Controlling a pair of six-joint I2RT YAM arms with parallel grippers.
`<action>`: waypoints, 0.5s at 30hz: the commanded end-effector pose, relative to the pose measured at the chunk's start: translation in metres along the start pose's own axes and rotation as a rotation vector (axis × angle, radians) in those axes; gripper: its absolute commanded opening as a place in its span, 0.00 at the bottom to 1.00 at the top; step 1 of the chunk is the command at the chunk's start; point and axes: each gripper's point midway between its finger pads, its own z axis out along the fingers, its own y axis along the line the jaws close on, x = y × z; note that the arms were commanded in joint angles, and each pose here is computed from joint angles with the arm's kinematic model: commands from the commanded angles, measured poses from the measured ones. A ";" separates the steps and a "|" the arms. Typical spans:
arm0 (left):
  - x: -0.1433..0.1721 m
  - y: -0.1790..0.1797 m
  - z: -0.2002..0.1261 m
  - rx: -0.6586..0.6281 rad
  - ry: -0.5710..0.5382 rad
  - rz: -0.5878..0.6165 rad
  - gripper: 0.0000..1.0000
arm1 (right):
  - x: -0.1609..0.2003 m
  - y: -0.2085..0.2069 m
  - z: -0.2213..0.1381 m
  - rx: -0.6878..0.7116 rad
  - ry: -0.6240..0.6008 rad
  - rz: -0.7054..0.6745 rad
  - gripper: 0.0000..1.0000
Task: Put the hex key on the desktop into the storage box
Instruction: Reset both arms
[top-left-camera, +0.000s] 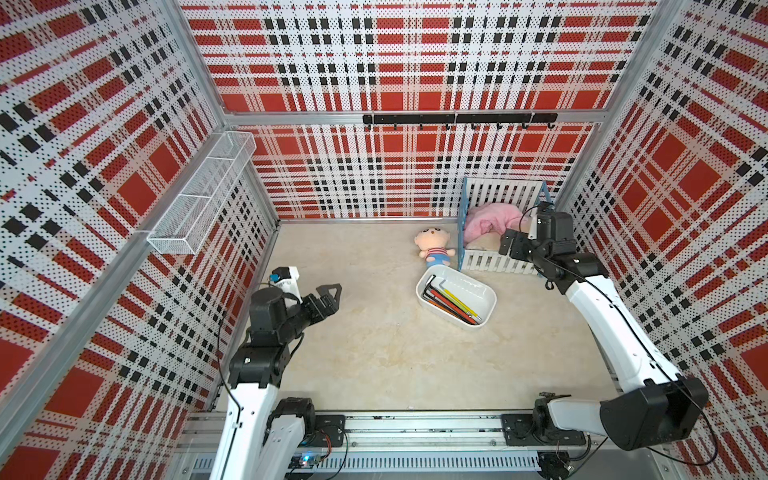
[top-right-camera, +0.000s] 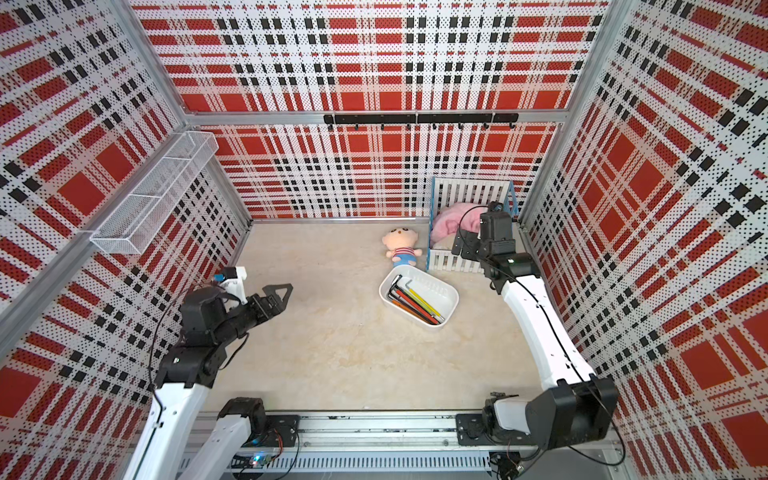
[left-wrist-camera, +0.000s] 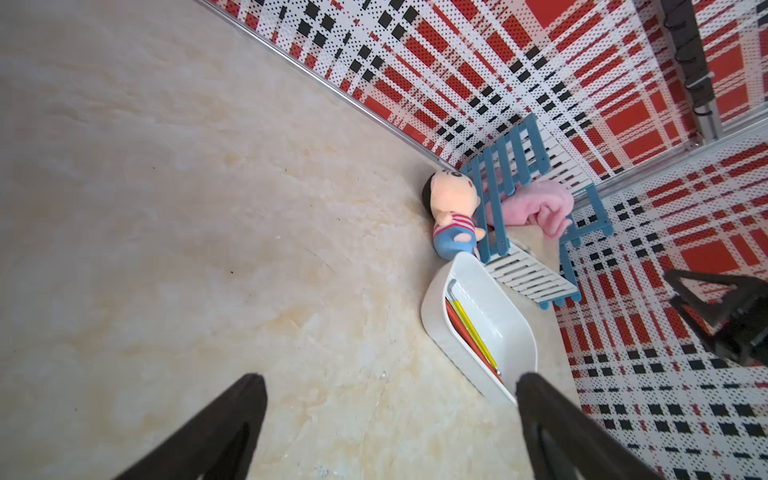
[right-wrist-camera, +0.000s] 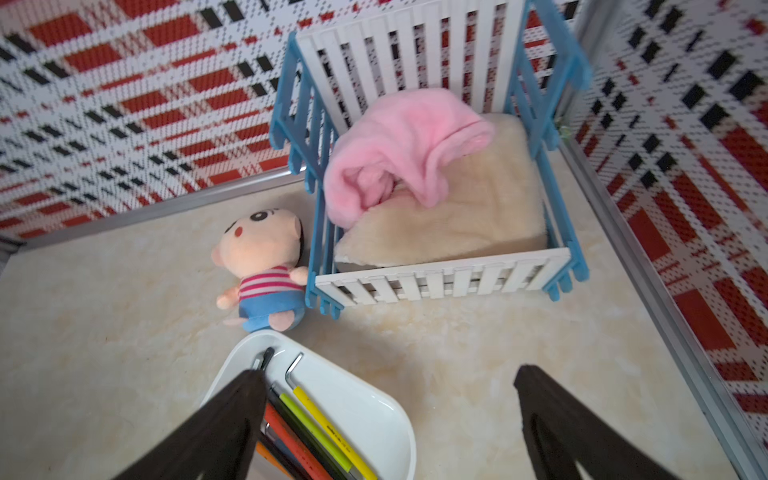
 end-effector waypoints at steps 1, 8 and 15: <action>-0.044 -0.009 0.010 -0.051 -0.160 0.017 0.99 | 0.001 -0.035 -0.015 0.152 -0.118 0.189 1.00; -0.071 0.007 0.068 -0.358 -0.201 0.062 0.99 | 0.041 -0.080 -0.007 0.284 -0.278 0.112 1.00; -0.062 0.009 0.096 -0.438 -0.395 0.293 0.99 | 0.075 -0.092 0.028 0.314 -0.354 -0.022 1.00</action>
